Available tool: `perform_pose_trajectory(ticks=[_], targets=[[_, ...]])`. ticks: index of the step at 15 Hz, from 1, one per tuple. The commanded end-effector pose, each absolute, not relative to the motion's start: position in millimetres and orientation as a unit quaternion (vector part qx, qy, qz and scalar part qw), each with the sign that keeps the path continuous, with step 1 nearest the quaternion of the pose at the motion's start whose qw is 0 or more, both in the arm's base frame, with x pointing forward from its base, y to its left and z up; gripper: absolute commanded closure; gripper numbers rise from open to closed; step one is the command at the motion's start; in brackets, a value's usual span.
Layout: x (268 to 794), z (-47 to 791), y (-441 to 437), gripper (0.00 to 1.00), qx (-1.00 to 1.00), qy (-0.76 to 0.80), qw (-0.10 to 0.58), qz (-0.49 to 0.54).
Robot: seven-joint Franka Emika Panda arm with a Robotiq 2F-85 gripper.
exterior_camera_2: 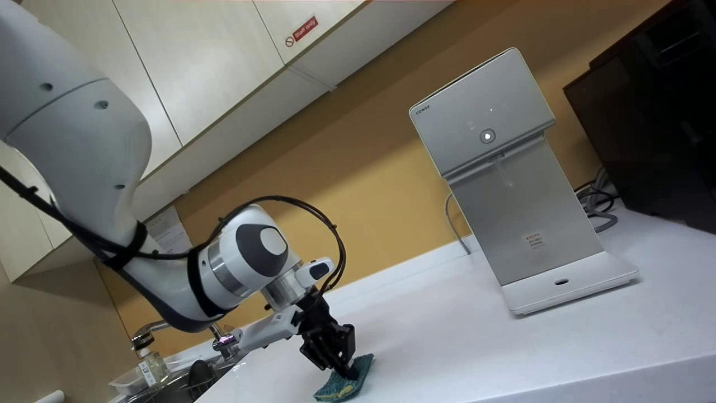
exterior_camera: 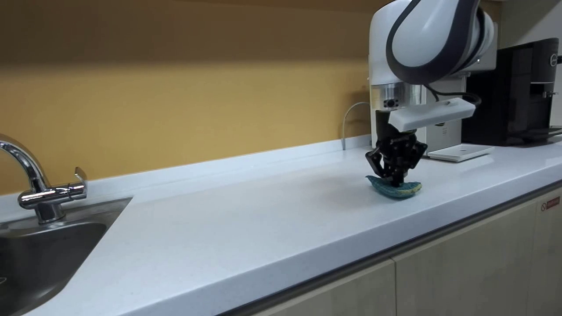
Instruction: Use the sponge to wipe the counter
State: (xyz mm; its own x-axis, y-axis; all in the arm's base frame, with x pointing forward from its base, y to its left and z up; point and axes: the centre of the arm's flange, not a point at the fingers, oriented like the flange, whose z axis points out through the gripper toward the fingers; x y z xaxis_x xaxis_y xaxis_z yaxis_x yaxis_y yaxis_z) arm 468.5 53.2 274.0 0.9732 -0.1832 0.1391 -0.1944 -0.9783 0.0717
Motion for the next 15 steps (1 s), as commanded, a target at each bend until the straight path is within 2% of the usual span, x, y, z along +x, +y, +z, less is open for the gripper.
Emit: perform_pose_trajectory(ticks=[1,5,8,11,15], targets=[[544,254,74,0.98,0.991,-0.086,0.057,0.08],[612,253,90,0.98,0.989,-0.077,0.061,0.113],[646,248,111,0.98,0.99,-0.067,0.04,0.118],[648,252,138,0.98,0.994,-0.037,0.01,0.105],[612,258,150,0.98,0.997,0.005,-0.022,0.068]])
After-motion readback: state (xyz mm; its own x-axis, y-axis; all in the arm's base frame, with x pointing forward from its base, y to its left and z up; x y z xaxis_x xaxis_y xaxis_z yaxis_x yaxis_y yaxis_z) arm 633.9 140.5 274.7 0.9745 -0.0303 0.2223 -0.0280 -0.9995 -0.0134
